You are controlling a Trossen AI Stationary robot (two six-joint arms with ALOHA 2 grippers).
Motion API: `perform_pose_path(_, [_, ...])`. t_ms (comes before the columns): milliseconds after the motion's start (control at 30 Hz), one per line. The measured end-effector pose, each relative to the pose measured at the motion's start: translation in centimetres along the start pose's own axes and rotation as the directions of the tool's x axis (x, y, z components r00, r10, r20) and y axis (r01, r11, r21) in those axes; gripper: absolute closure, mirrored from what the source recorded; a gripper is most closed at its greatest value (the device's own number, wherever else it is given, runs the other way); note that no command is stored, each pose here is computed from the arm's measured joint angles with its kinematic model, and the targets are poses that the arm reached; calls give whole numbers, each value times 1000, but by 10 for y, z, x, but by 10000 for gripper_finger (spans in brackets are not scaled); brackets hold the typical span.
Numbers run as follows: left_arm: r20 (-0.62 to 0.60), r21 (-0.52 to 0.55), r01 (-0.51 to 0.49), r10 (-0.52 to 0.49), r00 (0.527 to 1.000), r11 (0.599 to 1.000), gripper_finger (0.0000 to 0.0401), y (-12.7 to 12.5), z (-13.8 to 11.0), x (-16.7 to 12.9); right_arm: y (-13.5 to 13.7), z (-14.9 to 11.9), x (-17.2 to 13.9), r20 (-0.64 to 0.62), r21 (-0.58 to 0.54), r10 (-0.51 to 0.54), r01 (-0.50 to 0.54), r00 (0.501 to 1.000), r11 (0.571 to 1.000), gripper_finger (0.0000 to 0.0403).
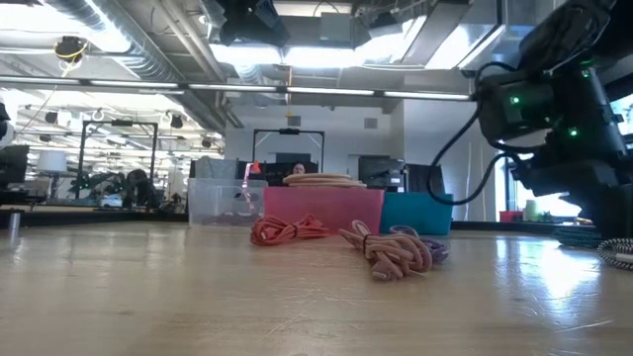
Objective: Pick & Place USB Port
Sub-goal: Put the blue charger cable into the transparent bin
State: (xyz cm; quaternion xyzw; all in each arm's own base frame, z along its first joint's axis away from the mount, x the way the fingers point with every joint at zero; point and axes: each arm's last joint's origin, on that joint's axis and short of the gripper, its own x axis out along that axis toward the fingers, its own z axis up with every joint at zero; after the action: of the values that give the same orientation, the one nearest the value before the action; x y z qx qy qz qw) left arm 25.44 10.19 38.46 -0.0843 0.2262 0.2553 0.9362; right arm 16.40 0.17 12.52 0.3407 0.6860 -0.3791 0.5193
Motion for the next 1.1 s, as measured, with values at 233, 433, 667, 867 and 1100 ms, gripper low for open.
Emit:
perform_pose_path(233, [1,2,0,0,1000,1000,304,0,0,0,4,1,-5,17,-47,40,-39,999,998,328])
perform_pose_path(433, [1,3,0,0,1000,1000,306,0,0,0,5,0,-23,34,-69,63,-61,997,996,382])
perform_pose_path(667, [1,0,-1,1,1000,1000,307,0,0,0,2,-15,-103,193,-90,54,-37,980,995,385])
perform_pose_path(867, [2,-25,0,0,1000,1000,304,0,0,0,-11,-25,-204,545,-153,244,-191,802,970,385])
perform_pose_path(1100, [157,-47,173,-164,974,984,307,-6,17,1,-27,-38,-312,789,-488,548,-257,278,834,385])
